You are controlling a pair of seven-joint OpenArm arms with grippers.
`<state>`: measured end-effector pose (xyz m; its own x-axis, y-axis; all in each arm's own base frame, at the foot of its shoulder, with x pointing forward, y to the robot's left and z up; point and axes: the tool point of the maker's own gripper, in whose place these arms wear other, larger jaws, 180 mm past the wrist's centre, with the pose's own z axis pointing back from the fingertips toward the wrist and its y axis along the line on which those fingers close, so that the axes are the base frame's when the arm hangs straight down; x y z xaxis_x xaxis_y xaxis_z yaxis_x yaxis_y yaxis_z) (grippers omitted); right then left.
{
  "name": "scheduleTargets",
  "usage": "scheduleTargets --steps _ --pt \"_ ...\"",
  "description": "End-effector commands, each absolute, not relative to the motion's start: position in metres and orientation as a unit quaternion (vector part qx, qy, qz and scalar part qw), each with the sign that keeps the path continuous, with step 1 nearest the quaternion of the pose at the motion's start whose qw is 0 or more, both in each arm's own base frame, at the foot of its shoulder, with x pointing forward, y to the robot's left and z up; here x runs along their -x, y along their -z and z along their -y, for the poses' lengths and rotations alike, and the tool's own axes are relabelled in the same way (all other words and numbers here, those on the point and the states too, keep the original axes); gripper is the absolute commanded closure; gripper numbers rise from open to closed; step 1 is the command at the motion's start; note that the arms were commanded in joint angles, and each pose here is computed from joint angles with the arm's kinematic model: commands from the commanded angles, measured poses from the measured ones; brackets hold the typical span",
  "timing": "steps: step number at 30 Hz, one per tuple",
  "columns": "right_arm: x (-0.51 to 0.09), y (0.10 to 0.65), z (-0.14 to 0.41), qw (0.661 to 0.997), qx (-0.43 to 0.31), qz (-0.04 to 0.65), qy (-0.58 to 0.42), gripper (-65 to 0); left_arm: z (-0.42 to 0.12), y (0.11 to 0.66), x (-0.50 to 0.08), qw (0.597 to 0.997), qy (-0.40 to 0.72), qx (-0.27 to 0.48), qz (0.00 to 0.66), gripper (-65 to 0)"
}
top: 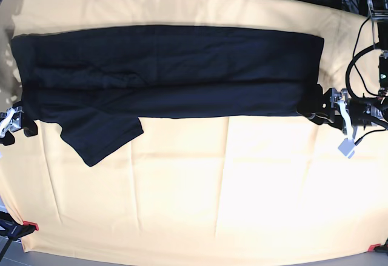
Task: Fold the T-shirt properly
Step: 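Grasp the protruding sleeve with the right gripper and fold it onto the strip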
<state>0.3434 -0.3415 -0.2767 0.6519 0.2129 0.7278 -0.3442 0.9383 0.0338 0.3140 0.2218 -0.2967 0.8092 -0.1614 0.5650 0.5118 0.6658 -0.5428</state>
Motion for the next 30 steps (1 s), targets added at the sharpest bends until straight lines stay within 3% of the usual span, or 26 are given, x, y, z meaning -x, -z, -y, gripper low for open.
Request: scheduleTargets --steps 1,5,19,22,30 --pt "-0.354 0.256 0.343 0.889 -0.084 0.424 -0.151 -52.7 -0.226 0.278 -0.324 0.873 0.196 0.358 0.268 -42.7" --pt "-0.370 0.269 0.329 0.880 -0.080 0.452 -0.122 -52.7 -0.223 0.278 -0.324 0.868 0.207 0.360 0.272 -42.7" --pt "-0.384 0.324 0.338 0.895 0.004 0.443 0.049 -52.7 -0.223 0.278 -0.323 0.866 0.213 0.359 0.274 -42.7" --pt "-0.386 0.341 0.337 0.902 -0.016 0.426 0.070 -52.7 -0.223 0.278 -0.323 0.866 0.213 0.359 0.274 -42.7" --pt "-0.403 0.357 0.298 0.902 -0.170 0.393 0.065 -52.7 -0.224 0.278 -0.323 0.867 0.213 0.358 0.274 -42.7"
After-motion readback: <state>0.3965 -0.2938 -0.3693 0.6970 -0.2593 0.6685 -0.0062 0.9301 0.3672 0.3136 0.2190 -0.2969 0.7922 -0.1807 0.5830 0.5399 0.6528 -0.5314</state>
